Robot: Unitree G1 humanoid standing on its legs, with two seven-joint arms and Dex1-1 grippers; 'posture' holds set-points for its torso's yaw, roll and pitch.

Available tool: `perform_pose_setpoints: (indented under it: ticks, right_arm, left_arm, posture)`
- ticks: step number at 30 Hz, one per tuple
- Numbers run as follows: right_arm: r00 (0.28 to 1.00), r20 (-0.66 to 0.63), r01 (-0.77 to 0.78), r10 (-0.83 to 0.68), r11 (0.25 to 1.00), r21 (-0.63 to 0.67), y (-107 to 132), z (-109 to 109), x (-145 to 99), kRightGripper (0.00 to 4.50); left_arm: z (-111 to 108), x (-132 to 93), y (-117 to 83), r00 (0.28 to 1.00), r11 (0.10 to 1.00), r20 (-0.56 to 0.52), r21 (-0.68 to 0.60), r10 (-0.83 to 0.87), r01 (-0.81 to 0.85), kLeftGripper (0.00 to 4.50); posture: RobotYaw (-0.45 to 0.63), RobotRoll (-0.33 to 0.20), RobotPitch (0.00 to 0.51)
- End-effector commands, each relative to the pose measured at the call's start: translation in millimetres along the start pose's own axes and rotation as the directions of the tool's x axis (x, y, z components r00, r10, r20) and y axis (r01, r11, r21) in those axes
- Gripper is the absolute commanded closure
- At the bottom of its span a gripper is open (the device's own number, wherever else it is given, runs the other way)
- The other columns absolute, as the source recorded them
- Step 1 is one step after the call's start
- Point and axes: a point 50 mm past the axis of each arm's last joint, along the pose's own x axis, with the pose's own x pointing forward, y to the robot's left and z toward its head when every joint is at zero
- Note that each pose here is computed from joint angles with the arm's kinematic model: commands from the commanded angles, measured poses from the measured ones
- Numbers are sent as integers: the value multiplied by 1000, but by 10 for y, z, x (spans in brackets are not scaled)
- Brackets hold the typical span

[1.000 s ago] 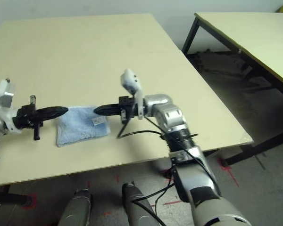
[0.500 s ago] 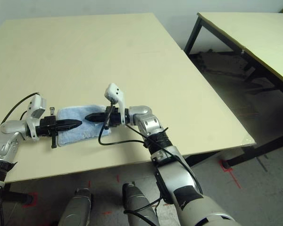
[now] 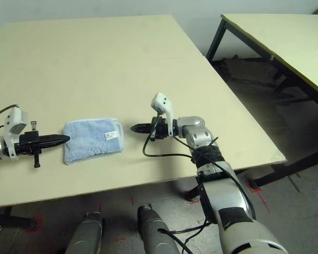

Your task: Fold the towel and set it aside.

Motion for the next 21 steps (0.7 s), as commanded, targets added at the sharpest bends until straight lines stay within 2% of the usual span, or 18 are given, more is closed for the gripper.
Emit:
perform_pose_setpoints:
  ticks: [1,5,10,13,17,21]
  right_arm:
    - [996,72,-43,47,998,-54,24,273,124,4500]
    - [990,96,-98,104,993,-70,107,329,419,4500]
    - [985,97,-137,140,990,-32,211,138,756,4500]
    - [989,67,-131,131,991,6,258,-54,931,4500]
    - [990,60,-128,127,991,22,277,-133,1015,4500]
    - [992,35,-121,120,992,32,264,-219,960,4500]
  left_arm:
    - [169,70,54,999,1000,47,30,-2,1,4457]
    - [276,324,92,995,999,101,32,-12,9,4457]
    - [229,560,129,994,1000,106,14,7,-9,4457]
    - [135,729,114,996,1000,92,5,-2,1,4457]
    - [37,821,95,998,1000,63,-4,-4,4,4457]
    - [-42,785,74,1000,1000,30,-18,-8,8,4457]
  posture:
    - [51,0,153]
    - [38,0,146]
    - [44,0,147]
    - [48,0,151]
    - [48,0,156]
    - [46,0,157]
